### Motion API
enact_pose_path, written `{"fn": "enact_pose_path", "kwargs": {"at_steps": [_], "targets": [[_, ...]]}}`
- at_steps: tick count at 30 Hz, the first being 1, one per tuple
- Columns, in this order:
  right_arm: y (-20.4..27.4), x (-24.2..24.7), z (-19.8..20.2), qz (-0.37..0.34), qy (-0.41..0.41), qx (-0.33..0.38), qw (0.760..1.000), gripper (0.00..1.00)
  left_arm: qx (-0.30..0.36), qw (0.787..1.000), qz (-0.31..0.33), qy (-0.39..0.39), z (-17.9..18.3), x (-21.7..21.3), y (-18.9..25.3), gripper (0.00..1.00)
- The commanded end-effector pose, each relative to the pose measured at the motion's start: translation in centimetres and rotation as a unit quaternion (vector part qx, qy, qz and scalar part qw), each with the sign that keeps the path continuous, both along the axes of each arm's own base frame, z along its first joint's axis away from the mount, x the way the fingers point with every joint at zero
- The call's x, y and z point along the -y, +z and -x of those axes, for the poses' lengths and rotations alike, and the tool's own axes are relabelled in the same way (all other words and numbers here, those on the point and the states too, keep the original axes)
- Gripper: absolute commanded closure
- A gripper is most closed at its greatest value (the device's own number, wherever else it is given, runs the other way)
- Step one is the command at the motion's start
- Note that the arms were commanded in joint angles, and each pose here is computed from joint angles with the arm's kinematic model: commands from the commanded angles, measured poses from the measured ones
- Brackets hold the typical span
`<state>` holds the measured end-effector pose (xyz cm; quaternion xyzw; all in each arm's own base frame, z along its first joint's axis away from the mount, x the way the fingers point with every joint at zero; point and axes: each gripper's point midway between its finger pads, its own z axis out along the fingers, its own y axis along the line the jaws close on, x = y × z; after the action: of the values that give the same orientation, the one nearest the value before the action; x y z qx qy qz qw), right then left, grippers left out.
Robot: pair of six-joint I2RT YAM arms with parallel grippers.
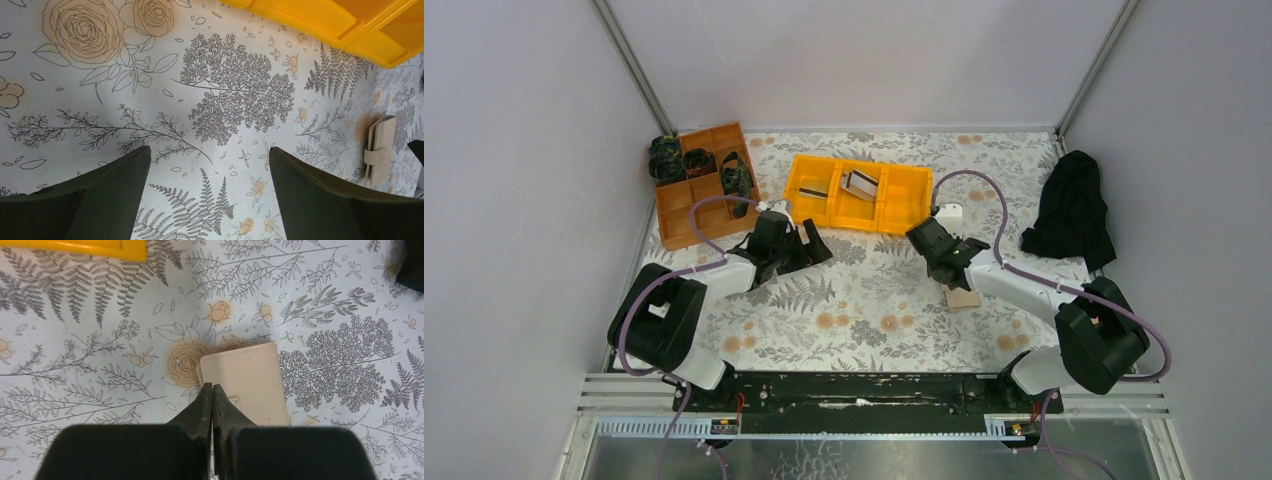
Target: Take the credit cards out of the card holder
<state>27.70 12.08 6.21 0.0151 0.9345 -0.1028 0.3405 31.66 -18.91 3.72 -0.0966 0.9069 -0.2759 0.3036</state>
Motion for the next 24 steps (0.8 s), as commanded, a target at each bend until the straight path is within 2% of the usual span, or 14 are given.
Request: {"fn": "enact_pose_path", "kwargs": {"at_steps": [1,3,5,6,8,10,12,13,16,19,21,24], "targets": [[1.1,0.1,-0.9,0.011,-0.004,0.026,1.000,0.91,-0.002,1.000,0.002,-0.018,0.5,0.5,-0.4,0.05],[0.4,0.6,-0.8,0.034,-0.015,0.009,0.999,0.60,-0.001,1.000,0.003,-0.019,0.5,0.5,-0.3,0.05],[-0.4,0.7,-0.6,0.040,-0.018,-0.004,0.999,0.34,-0.001,1.000,0.002,-0.018,0.5,0.4,-0.4,0.05],[-0.8,0.6,-0.4,0.039,-0.017,-0.010,0.999,0.26,0.000,1.000,0.001,-0.018,0.5,0.4,-0.3,0.05],[-1.5,0.3,-0.2,0.033,-0.014,-0.019,0.999,0.18,-0.001,1.000,0.000,-0.018,0.6,0.4,-0.4,0.05],[-2.1,0.2,0.0,0.027,-0.011,-0.024,0.999,0.16,-0.002,1.000,0.001,-0.019,0.6,0.4,-0.4,0.05],[-2.4,0.3,0.2,0.029,-0.014,-0.028,0.999,0.19,-0.002,1.000,0.003,-0.020,0.6,0.5,-0.3,0.05],[-2.5,0.3,0.2,0.030,-0.015,-0.030,0.999,0.22,-0.003,1.000,0.003,-0.020,0.6,0.5,-0.4,0.04],[-2.9,0.7,0.5,0.039,-0.020,-0.036,0.998,0.41,-0.005,1.000,0.004,-0.021,0.6,0.6,-0.5,0.05],[-3.3,0.9,0.9,0.037,-0.028,-0.040,0.998,0.52,-0.006,1.000,0.005,-0.022,0.6,0.6,-0.5,0.05],[-3.7,0.8,1.1,0.032,-0.029,-0.045,0.998,0.53,-0.006,1.000,0.003,-0.022,0.6,0.6,-0.6,0.05],[-4.1,0.9,1.4,0.034,-0.031,-0.053,0.998,0.44,-0.006,1.000,0.003,-0.022,0.6,0.6,-0.5,0.05]]}}
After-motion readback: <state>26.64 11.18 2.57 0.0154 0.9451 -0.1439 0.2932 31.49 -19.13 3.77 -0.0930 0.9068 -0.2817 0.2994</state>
